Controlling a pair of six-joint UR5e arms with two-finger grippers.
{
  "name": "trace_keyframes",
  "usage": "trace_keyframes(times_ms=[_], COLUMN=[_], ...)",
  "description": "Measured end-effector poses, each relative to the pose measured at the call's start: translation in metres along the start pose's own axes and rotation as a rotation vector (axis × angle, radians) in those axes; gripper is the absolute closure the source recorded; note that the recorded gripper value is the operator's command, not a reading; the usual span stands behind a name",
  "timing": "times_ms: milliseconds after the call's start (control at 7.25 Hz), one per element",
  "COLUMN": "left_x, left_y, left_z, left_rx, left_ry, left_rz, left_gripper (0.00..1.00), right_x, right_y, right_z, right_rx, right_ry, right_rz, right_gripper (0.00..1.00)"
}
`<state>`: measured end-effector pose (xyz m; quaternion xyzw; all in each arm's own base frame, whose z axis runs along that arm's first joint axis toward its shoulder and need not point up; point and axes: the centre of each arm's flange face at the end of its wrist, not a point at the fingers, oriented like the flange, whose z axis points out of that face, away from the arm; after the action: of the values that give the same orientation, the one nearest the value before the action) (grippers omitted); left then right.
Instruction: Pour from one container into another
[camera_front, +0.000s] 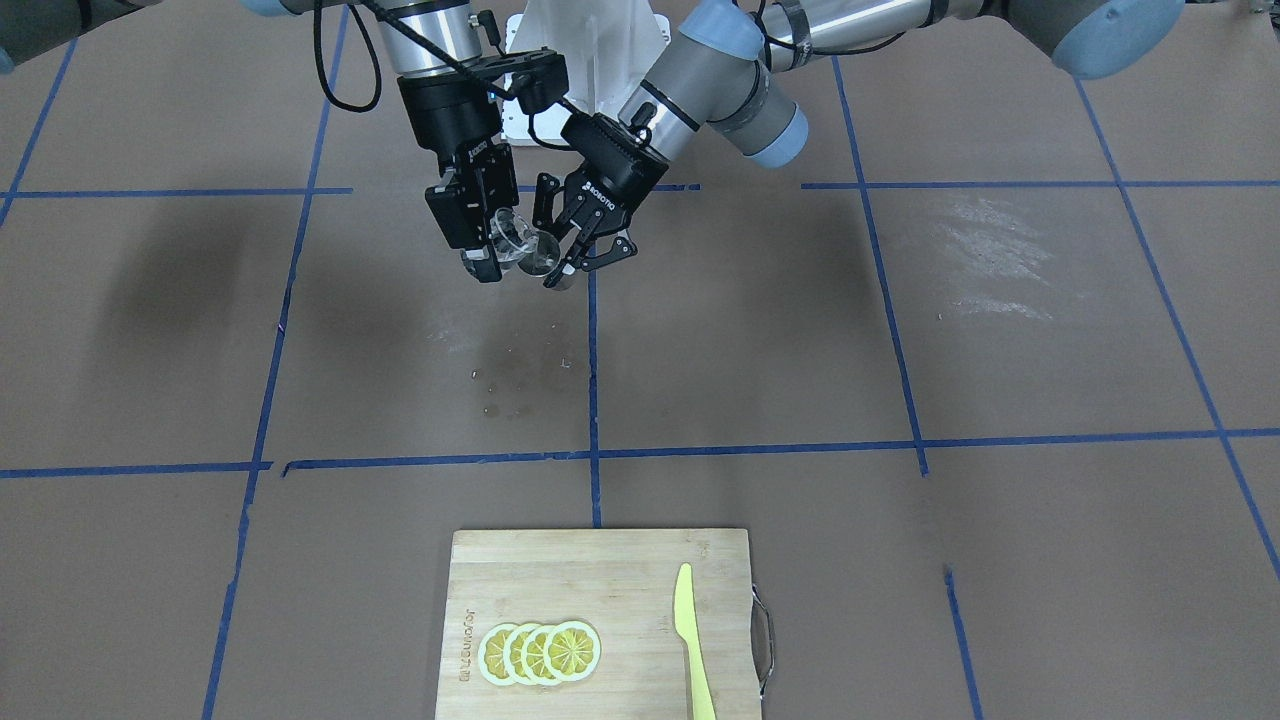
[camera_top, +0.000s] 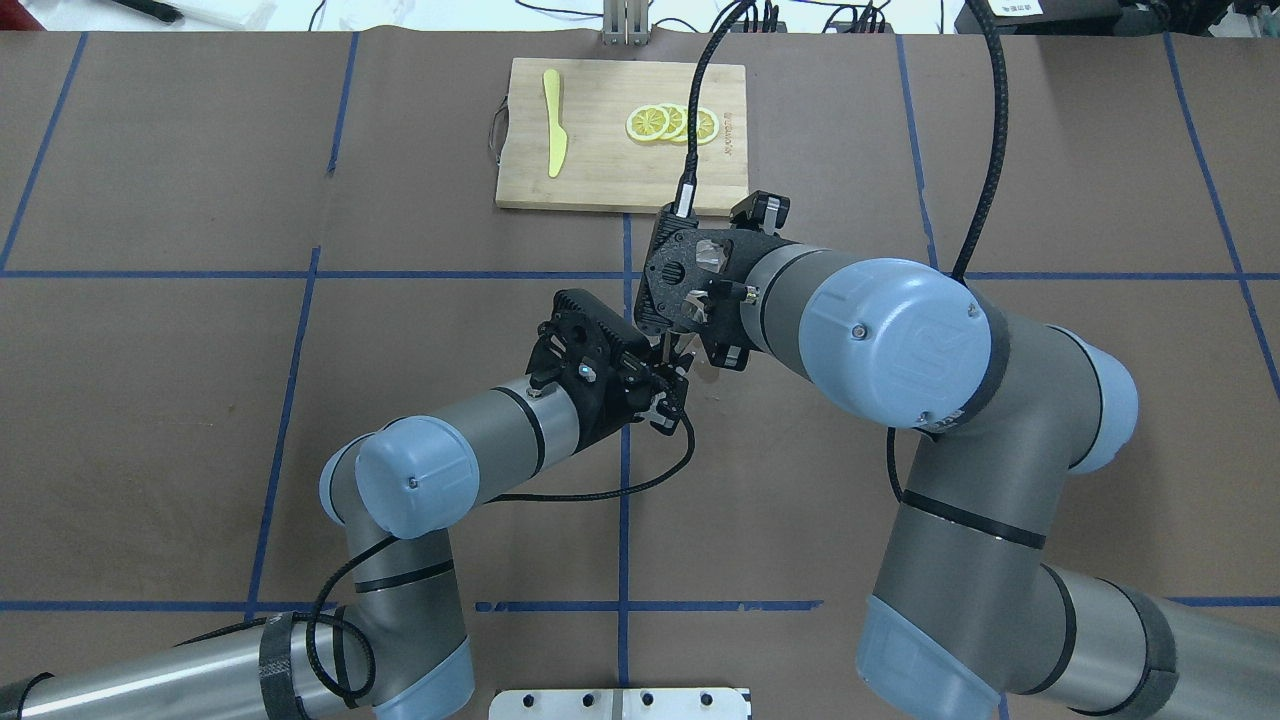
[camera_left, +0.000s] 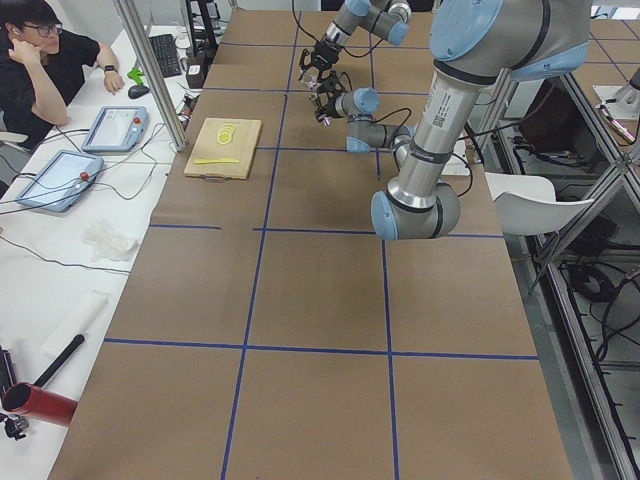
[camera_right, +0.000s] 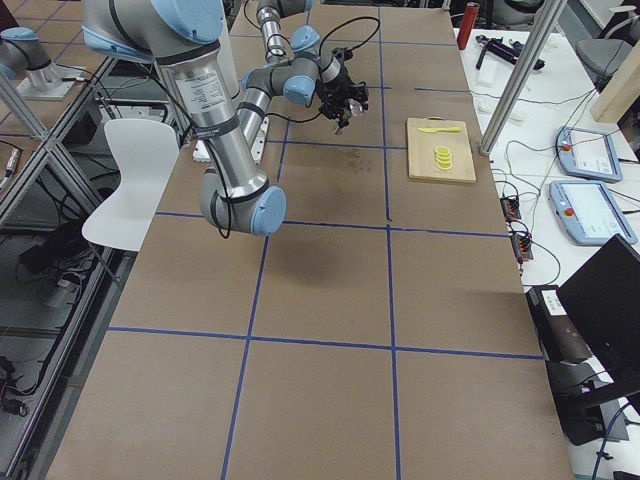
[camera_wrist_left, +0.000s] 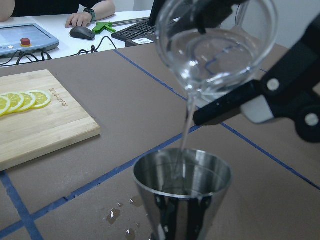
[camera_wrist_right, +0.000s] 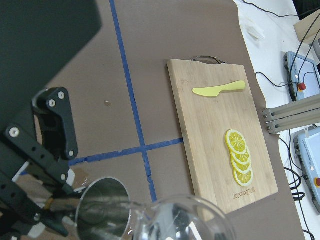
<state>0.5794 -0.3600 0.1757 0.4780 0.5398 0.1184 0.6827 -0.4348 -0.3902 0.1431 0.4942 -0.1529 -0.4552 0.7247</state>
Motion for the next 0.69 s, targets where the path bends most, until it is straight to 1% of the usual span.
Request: trace_keyframes(times_ms=[276, 690], left_x=[0.0002, 0.0000], left_y=[-0.0002, -0.0001], left_z=[0.0001, 0.0000], left_rx=[0.000, 0.001], left_ry=[0.000, 0.001], left_rz=[-0.003, -0.007], left_gripper=[1.00, 1.00], right_x=[-0.0025, -0.0033], right_y=[-0.0029, -0.0020], right_z=[0.0001, 0.0019], right_rx=[-0.012, -0.019], right_ry=[0.015, 0.019], right_rz=[-0.035, -0.068], right_gripper=[1.00, 1.00])
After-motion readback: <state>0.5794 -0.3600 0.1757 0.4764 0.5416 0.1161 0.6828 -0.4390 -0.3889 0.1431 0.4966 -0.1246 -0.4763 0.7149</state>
